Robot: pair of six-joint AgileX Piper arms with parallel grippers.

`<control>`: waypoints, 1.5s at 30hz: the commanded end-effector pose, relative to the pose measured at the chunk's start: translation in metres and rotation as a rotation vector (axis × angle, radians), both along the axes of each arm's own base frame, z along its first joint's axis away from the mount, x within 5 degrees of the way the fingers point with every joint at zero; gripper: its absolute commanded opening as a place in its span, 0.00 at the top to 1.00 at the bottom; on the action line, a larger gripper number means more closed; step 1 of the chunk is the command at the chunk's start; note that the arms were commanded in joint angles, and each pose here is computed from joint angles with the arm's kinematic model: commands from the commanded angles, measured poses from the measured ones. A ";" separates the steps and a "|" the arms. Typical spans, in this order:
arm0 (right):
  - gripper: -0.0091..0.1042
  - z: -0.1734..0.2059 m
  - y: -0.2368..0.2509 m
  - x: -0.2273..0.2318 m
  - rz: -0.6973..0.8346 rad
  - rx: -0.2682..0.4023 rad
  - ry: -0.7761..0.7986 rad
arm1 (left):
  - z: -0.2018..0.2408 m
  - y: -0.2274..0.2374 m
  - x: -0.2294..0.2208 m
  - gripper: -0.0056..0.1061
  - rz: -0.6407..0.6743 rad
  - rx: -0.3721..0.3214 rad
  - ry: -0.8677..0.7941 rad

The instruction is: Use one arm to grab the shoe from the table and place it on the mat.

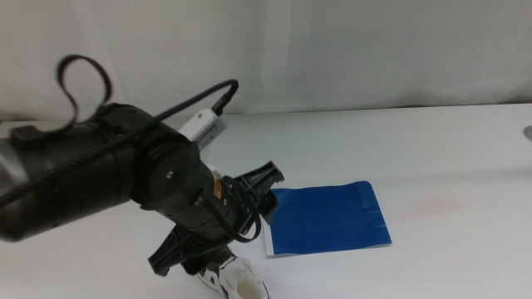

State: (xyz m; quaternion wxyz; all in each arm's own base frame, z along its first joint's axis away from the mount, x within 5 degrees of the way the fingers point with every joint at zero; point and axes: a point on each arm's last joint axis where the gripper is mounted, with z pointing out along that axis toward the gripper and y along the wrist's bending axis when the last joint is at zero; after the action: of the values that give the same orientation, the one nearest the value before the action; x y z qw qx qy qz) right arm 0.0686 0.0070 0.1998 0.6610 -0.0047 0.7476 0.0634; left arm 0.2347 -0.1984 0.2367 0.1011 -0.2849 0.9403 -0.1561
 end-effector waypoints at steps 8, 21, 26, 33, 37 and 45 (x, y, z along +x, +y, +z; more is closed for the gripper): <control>0.94 -0.013 0.000 -0.001 -0.001 -0.018 0.029 | -0.026 0.002 -0.001 0.33 0.139 0.119 0.146; 0.94 -0.013 0.000 -0.001 -0.001 -0.018 0.029 | -0.047 -0.001 0.006 0.33 0.122 0.172 0.163; 0.94 -0.013 0.000 -0.001 -0.001 -0.018 0.029 | -0.056 -0.003 0.009 0.23 0.111 0.185 0.169; 0.94 -0.013 0.000 -0.001 -0.001 -0.018 0.029 | -0.070 -0.008 0.013 0.15 0.125 0.172 0.180; 0.94 -0.013 0.000 -0.001 -0.001 -0.018 0.029 | -0.080 -0.011 0.016 0.15 0.155 0.170 0.191; 0.94 -0.013 0.000 -0.001 -0.001 -0.018 0.029 | -0.100 -0.014 0.015 0.16 0.198 0.184 0.264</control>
State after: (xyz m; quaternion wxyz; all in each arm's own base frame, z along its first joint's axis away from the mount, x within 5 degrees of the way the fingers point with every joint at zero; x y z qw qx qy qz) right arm 0.0686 0.0070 0.1998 0.6609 -0.0036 0.7477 0.0644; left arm 0.2515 -0.2093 0.1430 0.0277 -0.3734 0.9270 -0.0232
